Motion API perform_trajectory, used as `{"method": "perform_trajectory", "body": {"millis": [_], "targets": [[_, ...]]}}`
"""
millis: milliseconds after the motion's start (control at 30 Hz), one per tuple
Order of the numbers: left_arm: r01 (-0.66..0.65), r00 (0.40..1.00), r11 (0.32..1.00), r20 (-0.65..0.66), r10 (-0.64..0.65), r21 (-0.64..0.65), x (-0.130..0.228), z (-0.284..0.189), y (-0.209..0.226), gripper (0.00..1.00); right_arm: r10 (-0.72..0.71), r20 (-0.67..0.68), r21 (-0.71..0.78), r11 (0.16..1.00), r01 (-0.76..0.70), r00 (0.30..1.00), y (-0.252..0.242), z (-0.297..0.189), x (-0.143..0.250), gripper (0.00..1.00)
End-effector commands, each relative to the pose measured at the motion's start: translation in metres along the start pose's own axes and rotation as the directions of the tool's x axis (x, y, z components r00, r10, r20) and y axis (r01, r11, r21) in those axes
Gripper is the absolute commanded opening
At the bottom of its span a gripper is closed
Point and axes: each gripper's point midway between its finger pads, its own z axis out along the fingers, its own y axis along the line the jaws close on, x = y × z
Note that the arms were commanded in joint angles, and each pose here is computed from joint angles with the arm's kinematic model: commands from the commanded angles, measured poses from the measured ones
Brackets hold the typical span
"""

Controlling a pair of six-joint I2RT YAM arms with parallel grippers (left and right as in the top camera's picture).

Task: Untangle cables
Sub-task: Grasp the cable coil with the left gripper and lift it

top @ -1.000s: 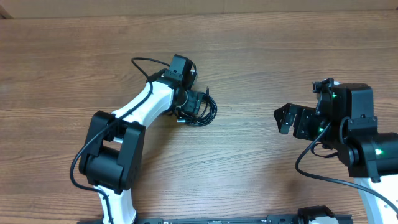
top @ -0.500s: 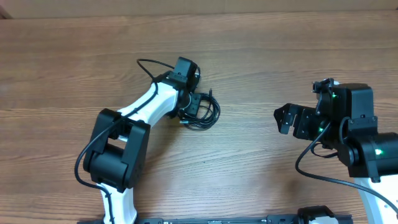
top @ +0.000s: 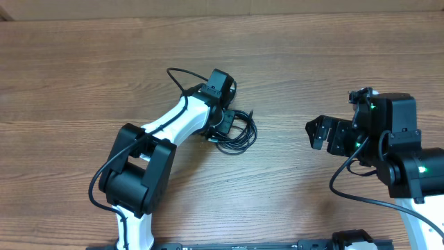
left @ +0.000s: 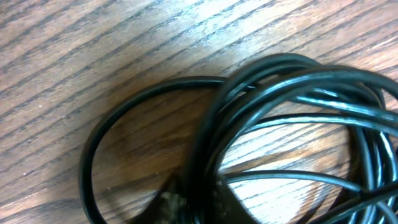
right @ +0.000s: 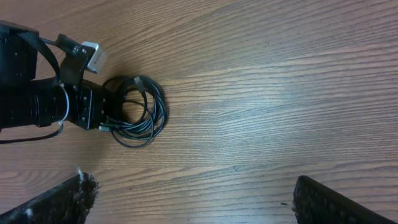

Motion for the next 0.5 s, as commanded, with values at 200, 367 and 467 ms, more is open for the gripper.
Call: {"method": "perform_trajectory", "body": {"millis": [200, 367, 467], "targets": [[0.018, 0.999, 1.0, 0.037, -0.018, 0.012, -0.024, -0.027, -0.003, 0.04, -0.007, 0.031, -0.017, 1.0, 0.008, 0.999, 0.006, -0.008, -0.008, 1.0], [0.023, 0.998, 0.995, 0.055, -0.028, 0.097, -0.04, -0.066, -0.016, 0.04, -0.008, 0.037, -0.019, 1.0, 0.009, 0.999, 0.006, -0.008, -0.009, 1.0], [0.024, 0.999, 0.985, 0.043, -0.032, 0.168, -0.042, -0.083, -0.028, 0.04, -0.01, 0.046, -0.021, 1.0, 0.011, 0.999, 0.007, -0.008, -0.012, 1.0]]}}
